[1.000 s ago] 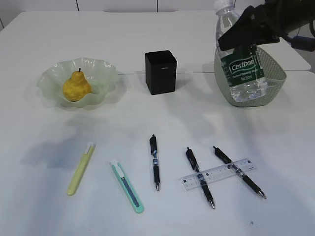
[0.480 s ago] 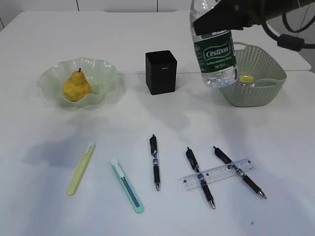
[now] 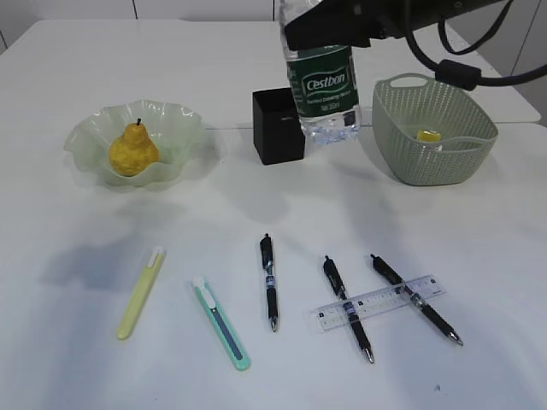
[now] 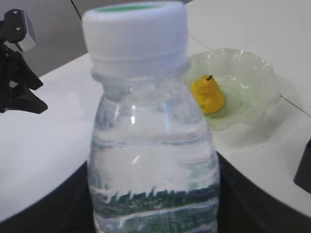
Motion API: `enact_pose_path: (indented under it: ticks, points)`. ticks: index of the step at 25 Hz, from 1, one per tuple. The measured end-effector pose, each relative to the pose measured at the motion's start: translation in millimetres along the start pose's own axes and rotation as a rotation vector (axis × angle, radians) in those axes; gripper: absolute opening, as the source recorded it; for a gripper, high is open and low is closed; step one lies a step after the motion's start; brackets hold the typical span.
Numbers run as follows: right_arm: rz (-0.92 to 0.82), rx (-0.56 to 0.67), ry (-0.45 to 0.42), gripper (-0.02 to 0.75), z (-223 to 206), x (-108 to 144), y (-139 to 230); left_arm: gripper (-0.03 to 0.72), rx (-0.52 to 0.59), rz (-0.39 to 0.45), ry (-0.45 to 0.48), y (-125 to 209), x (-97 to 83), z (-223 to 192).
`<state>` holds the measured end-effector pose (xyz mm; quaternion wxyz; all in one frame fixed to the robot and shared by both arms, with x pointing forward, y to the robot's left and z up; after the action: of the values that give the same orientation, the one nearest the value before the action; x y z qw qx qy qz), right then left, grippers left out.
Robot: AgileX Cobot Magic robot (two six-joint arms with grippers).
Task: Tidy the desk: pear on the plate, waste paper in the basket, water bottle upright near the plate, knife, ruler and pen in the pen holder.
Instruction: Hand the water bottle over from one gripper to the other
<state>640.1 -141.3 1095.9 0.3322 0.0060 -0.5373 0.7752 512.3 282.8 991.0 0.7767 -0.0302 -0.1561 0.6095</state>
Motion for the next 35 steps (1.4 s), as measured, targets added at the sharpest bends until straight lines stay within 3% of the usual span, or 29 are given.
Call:
enact_pose_path:
  ticks: [11, 25, 35]
  points:
    - [-0.063, -0.083, -0.051, 0.433, -9.1, 0.8, -7.3, 0.466, -0.058, 0.0, 0.001, -7.5, -0.2, 0.2]
    - [-0.039, -0.18, -0.111, 0.432, -7.4, 8.5, -20.0, 0.435, -0.406, -0.012, -0.002, -51.7, -0.1, 10.6]
    - [-0.056, -0.212, -0.128, 0.432, -6.8, 10.6, -24.2, 0.401, -0.622, -0.102, -0.012, -59.4, -9.2, -0.8]
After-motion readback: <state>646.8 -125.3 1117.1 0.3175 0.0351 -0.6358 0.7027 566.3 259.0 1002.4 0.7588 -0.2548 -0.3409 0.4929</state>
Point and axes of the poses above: a point on each arm's last joint axis where the gripper is mounted, z pointing back along that axis away from the gripper, x along the wrist's bending axis when the last joint is at zero, y = z × x, the point moved 4 cm from there along -z, pointing out along that axis toward the gripper, and after that the axes turned 12 degrees about -z, right-handed, at the moved point
